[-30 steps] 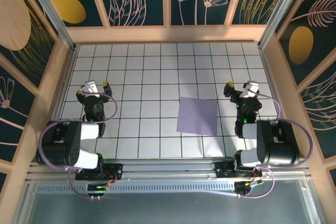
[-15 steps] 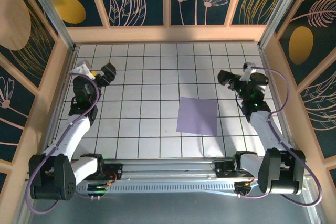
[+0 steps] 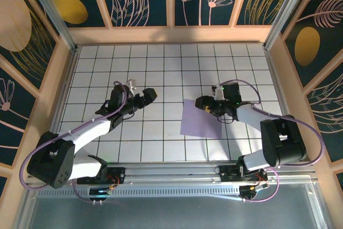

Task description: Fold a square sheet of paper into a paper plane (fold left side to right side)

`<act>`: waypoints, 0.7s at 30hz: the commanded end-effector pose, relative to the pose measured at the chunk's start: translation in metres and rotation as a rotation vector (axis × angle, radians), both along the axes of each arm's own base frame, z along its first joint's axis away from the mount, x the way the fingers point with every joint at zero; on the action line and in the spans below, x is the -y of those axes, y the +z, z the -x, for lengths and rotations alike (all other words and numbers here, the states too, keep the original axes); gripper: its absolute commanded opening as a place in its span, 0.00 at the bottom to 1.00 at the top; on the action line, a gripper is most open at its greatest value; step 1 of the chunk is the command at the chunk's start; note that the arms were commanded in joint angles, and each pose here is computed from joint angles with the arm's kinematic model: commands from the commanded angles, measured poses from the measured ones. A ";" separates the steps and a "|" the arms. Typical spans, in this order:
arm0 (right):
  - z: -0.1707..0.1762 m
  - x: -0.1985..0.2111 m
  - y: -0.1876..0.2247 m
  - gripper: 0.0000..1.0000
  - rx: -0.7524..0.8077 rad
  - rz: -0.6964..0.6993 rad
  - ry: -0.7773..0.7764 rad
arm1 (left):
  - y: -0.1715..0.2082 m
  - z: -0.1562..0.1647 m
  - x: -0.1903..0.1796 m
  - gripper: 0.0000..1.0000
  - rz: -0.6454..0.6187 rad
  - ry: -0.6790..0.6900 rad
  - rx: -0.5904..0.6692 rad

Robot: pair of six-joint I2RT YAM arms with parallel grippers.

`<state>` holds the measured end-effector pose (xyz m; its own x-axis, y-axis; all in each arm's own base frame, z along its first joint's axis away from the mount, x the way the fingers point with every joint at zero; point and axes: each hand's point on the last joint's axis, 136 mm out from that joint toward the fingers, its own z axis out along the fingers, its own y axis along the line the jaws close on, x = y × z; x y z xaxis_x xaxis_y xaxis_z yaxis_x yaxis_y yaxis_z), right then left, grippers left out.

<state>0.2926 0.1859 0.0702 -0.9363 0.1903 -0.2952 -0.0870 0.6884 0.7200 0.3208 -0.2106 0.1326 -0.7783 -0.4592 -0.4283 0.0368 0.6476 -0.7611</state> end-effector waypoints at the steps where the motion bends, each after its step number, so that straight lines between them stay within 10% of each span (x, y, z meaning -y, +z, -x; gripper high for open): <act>1: 0.012 -0.009 -0.012 0.77 -0.055 0.007 0.030 | 0.011 -0.009 0.018 0.97 0.022 -0.005 0.009; 21: -0.011 -0.097 -0.038 0.75 -0.077 -0.017 0.178 | -0.016 -0.001 0.002 0.97 -0.138 0.108 -0.055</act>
<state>0.3007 0.2666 0.0465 -0.9667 0.0528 -0.2503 -0.1576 0.6476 0.7455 0.3201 -0.2213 0.1052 -0.7779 -0.4706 -0.4165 -0.0688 0.7225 -0.6879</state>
